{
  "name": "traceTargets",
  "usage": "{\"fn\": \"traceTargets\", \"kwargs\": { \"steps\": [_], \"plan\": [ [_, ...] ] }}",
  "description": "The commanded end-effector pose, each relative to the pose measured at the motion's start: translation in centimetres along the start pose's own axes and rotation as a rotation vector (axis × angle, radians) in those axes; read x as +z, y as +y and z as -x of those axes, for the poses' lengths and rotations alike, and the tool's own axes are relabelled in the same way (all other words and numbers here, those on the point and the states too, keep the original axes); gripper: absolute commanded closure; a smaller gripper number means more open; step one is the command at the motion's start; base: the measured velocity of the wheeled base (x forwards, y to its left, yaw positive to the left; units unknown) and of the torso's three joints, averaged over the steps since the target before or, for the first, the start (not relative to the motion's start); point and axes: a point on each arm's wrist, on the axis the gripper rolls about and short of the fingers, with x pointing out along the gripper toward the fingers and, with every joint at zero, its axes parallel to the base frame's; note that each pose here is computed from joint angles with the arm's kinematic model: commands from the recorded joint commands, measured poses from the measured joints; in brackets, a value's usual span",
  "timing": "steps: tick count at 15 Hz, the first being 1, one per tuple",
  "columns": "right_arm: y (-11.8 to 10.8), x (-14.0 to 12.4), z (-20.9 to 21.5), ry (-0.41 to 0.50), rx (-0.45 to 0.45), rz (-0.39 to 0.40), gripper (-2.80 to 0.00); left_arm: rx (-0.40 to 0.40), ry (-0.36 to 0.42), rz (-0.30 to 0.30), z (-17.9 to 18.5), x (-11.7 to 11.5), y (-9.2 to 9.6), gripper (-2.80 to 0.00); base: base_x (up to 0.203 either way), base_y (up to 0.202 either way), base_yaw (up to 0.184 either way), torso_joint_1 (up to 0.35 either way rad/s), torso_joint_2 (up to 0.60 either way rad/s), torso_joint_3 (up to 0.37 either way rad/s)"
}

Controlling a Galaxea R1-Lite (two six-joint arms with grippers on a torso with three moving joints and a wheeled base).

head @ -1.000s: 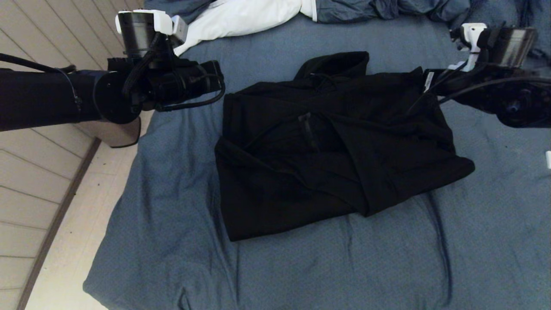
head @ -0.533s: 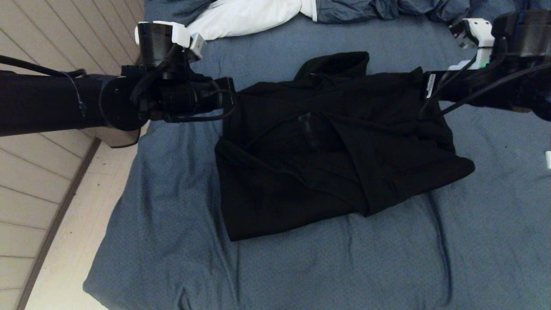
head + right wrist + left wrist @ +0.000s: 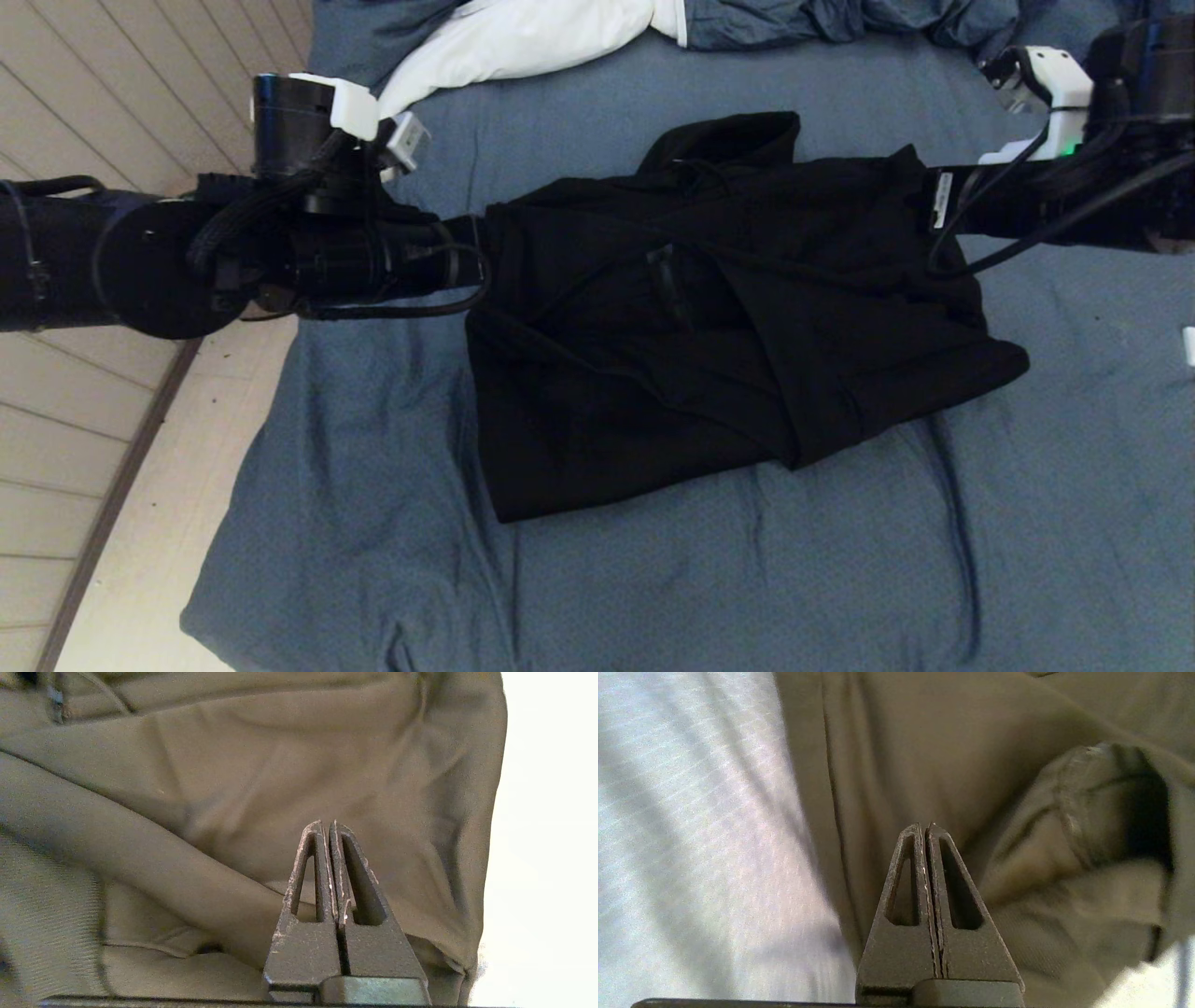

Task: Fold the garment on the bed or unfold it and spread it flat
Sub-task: Unfold the black sweatshirt

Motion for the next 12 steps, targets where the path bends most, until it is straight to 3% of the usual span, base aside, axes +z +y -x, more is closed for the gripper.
{"fn": "traceTargets", "kwargs": {
  "steps": [1, 3, 4, 5, 7, 12],
  "plan": [
    [-0.1, -0.4, -0.3, 0.015, -0.005, 0.001, 0.0, 0.019, 0.009, 0.005, 2.6, -0.8, 0.1, 0.0, 0.0, 0.0, 0.0, 0.0, 0.0, 0.0],
    [0.0, -0.8, -0.7, 0.03, -0.001, 0.006, 0.0, 0.087, 0.048, 0.015, 3.1, -2.5, 0.8, 0.0, 0.0, 0.0, 0.0, 0.0, 0.0, 0.0],
    [0.1, -1.1, -0.7, 0.038, -0.001, 0.007, -2.8, 0.119, 0.047, 0.018, 3.6, -2.9, 0.9, 0.0, 0.0, 0.0, 0.0, 0.0, 0.0, 0.0],
    [0.3, -1.2, -0.6, 0.043, 0.001, 0.009, -2.8, 0.137, 0.047, 0.022, 3.9, -3.2, 1.0, -2.8, 0.0, 0.0, 0.0, 0.0, 0.0, 0.0],
    [0.9, -1.2, -0.5, 0.042, 0.021, 0.018, -2.8, 0.141, 0.067, 0.026, 4.1, -4.4, 1.4, -2.8, 0.0, 0.0, 0.0, 0.0, 0.0, 0.0],
    [2.2, -1.4, -0.4, 0.047, 0.058, 0.023, -2.8, 0.072, 0.002, 0.02, 2.6, -5.5, 0.4, -2.8, 0.0, 0.0, 0.0, 0.0, 0.0, 0.0]
  ]
}}
